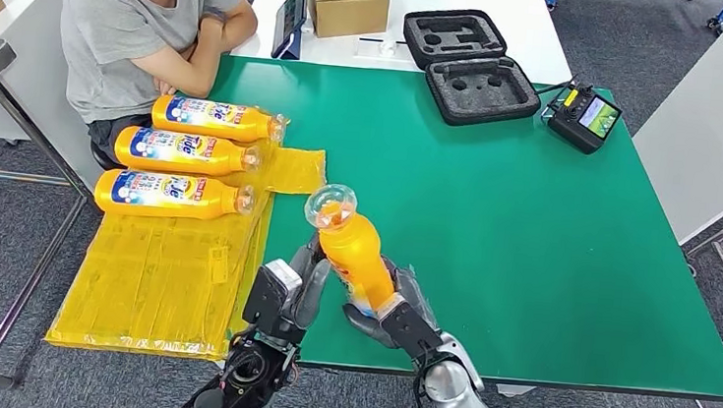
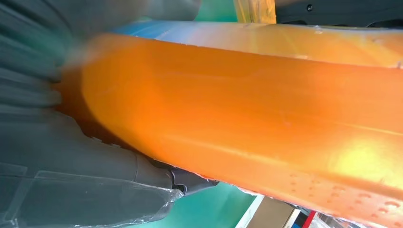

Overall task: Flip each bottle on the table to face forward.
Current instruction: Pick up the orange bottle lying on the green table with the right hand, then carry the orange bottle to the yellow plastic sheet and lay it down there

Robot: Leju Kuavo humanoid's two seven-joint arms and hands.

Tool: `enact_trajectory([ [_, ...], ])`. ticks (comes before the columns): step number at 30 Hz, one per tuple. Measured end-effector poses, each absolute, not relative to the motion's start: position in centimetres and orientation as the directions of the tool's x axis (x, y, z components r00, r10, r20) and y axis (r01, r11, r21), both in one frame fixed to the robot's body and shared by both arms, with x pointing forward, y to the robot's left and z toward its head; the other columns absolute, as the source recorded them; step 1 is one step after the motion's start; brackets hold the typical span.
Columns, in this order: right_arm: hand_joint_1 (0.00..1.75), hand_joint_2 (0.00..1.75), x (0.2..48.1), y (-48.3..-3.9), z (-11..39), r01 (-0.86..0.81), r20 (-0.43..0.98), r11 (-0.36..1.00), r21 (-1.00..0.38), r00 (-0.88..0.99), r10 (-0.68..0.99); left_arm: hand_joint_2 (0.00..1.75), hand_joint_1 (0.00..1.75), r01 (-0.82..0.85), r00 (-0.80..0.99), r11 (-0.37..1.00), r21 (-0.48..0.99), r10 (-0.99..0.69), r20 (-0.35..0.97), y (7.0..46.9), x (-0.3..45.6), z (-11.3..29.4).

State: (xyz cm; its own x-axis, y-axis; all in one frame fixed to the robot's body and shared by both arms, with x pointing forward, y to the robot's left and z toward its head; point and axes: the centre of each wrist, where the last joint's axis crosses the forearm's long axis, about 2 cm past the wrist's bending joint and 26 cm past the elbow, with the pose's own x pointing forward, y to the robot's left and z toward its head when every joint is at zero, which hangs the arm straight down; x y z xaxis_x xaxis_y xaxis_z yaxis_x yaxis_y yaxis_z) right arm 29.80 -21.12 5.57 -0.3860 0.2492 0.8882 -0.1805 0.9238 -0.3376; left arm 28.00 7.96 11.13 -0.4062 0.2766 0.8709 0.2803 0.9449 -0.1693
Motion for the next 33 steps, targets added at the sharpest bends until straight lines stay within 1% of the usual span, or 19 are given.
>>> enact_trajectory([
  [7, 1.75, 1.75, 29.8, -20.4, 5.7, -0.205, 0.891, 0.922, -0.329, -0.392, 0.231, 1.75, 0.00, 0.245, -0.433, 0.964, -0.106, 0.207, 0.877, 7.9, 27.9, 10.6],
  [12, 1.64, 1.75, 30.1, -20.3, 6.0, -0.213, 0.891, 0.922, -0.323, -0.397, 0.220, 1.75, 0.00, 0.230, -0.433, 0.971, -0.072, 0.168, 0.885, 7.8, 27.8, 10.1],
  [17, 1.63, 1.75, 30.6, -20.2, 6.3, -0.223, 0.893, 0.923, -0.314, -0.399, 0.208, 1.75, 0.00, 0.207, -0.443, 0.978, -0.031, 0.122, 0.888, 7.8, 27.7, 9.9],
  [26, 1.55, 1.75, 31.0, -19.8, 6.4, -0.239, 0.891, 0.915, -0.324, -0.403, 0.210, 1.75, 0.00, 0.202, -0.436, 0.979, -0.026, 0.114, 0.893, 7.9, 27.8, 9.6],
  [30, 1.60, 1.75, 31.1, -19.3, 6.3, -0.249, 0.883, 0.903, -0.351, -0.409, 0.230, 1.75, 0.00, 0.188, -0.431, 0.981, -0.034, 0.114, 0.895, 8.0, 28.0, 9.6],
  [33, 1.60, 1.75, 31.0, -18.7, 6.2, -0.254, 0.878, 0.893, -0.372, -0.409, 0.249, 1.75, 0.00, 0.176, -0.426, 0.983, -0.046, 0.118, 0.897, 8.2, 28.1, 9.6],
])
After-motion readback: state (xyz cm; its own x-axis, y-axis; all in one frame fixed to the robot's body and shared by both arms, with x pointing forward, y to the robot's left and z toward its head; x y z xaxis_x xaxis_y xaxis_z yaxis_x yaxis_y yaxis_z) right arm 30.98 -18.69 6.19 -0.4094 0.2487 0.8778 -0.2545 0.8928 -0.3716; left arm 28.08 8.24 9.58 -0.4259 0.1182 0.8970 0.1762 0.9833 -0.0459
